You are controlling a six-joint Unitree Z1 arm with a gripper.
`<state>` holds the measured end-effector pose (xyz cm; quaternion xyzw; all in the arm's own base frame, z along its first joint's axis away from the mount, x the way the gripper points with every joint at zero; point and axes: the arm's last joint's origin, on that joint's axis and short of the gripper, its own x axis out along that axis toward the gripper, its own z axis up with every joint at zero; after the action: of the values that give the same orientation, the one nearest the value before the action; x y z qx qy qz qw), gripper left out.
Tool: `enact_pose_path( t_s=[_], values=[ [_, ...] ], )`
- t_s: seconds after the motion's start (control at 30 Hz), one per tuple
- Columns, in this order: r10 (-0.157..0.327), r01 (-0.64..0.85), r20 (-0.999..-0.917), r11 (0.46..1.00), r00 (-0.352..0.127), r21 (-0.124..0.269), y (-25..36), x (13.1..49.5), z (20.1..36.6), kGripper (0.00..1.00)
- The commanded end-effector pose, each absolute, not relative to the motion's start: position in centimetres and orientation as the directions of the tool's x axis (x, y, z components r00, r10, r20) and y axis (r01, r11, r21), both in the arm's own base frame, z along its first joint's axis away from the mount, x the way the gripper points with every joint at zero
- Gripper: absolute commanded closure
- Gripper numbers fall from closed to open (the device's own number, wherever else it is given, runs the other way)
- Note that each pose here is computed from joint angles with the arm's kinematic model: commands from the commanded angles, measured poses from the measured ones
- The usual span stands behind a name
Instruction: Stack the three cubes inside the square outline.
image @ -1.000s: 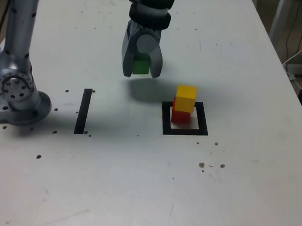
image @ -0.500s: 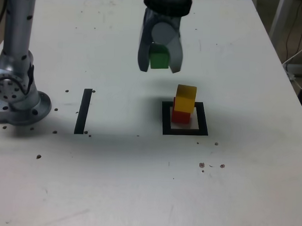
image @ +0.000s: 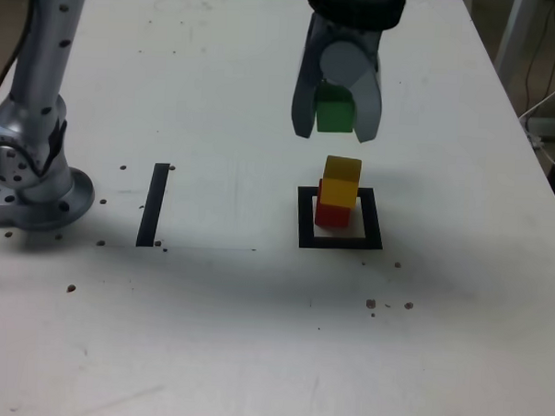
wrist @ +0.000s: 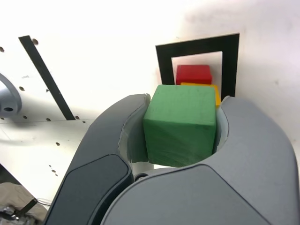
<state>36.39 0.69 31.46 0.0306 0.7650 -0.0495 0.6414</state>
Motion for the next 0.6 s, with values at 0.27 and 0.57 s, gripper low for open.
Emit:
enact_pose_path(
  t_s=[0.27, 0.57],
  values=[
    [-0.031, 0.131, -0.9747, 0.990, -0.221, -0.062, -0.6, 36.7, 30.6, 0.72],
    [-0.032, 0.149, -0.9716, 0.986, -0.235, -0.068, -2.1, 36.8, 30.0, 0.72]
  ],
)
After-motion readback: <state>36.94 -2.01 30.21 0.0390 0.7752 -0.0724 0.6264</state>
